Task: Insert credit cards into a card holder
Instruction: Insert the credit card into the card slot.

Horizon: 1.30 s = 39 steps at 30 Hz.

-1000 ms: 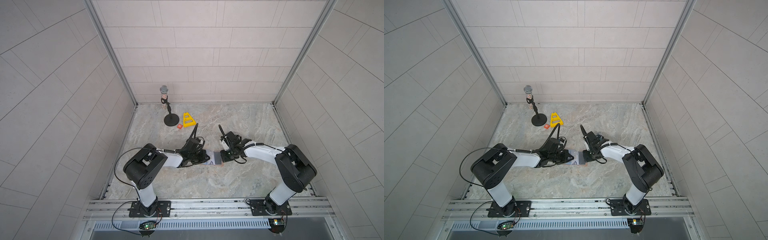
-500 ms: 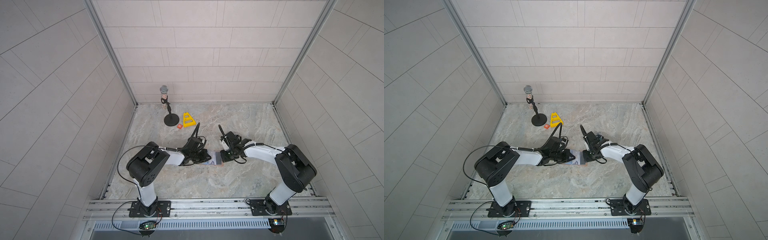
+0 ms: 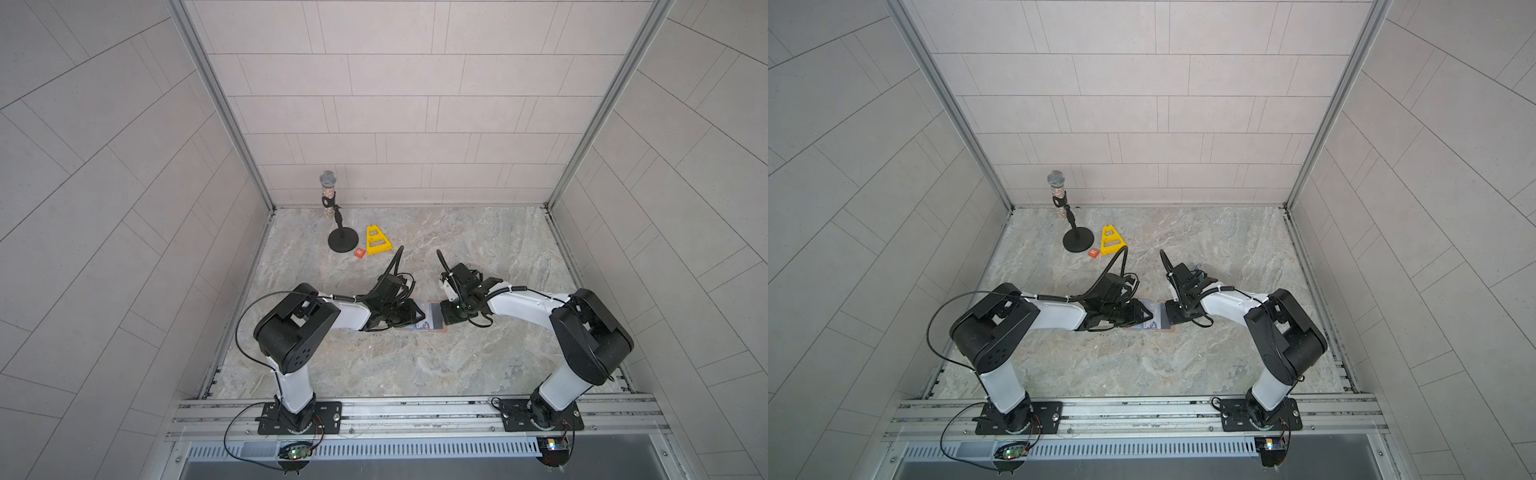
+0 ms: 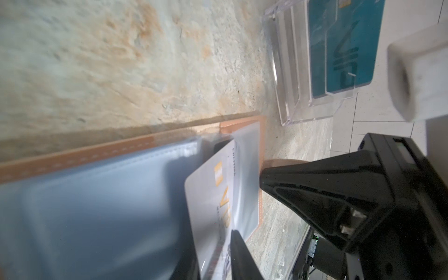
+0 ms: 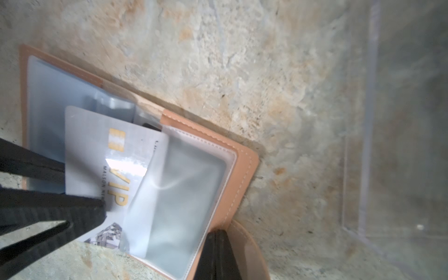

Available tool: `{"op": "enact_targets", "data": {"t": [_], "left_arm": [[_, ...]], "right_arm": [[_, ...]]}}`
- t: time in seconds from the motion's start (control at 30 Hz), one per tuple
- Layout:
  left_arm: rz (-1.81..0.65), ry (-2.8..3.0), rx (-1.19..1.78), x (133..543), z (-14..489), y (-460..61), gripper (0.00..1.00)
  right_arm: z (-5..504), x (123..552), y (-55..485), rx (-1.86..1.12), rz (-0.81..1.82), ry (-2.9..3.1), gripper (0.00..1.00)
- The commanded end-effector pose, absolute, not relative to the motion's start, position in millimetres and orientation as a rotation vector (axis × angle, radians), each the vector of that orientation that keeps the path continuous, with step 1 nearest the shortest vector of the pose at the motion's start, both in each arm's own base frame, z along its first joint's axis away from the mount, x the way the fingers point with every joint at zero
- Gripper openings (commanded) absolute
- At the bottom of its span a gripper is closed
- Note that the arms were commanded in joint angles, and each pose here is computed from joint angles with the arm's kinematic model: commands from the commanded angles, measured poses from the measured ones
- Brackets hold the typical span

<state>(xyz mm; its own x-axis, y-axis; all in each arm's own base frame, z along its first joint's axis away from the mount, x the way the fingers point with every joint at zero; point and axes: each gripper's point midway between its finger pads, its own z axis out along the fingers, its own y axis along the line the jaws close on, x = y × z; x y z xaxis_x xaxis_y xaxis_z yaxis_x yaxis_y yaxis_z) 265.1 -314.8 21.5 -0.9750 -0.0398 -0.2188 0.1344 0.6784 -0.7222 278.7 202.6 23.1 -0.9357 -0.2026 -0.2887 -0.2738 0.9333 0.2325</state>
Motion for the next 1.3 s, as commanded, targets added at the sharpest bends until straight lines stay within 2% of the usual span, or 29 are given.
{"op": "enact_targets", "data": {"t": [0.0, 0.17, 0.33, 0.8, 1.27], "left_arm": [[-0.947, 2.851, 0.036, 242.9, -16.0, -283.6, 0.22], [-0.913, 2.845, 0.036, 244.8, -14.4, -279.6, 0.07], [-0.848, 2.857, 0.042, 244.8, -14.4, -272.8, 0.0], [-0.797, 2.871, 0.041, 244.0, -14.5, -266.6, 0.0], [-0.858, 2.92, 0.049, 239.9, -18.3, -276.8, 0.0]], "right_arm": [[3.6, 267.6, 200.8, -0.392, 0.349, 2.888, 0.04], [3.1, 267.4, 200.2, -0.393, 0.345, 2.89, 0.04], [1.6, 267.5, 198.6, -0.395, 0.329, 2.894, 0.0], [1.3, 268.2, 197.5, -0.397, 0.316, 2.898, 0.0], [0.9, 267.7, 198.0, -0.399, 0.317, 2.898, 0.0]]}}
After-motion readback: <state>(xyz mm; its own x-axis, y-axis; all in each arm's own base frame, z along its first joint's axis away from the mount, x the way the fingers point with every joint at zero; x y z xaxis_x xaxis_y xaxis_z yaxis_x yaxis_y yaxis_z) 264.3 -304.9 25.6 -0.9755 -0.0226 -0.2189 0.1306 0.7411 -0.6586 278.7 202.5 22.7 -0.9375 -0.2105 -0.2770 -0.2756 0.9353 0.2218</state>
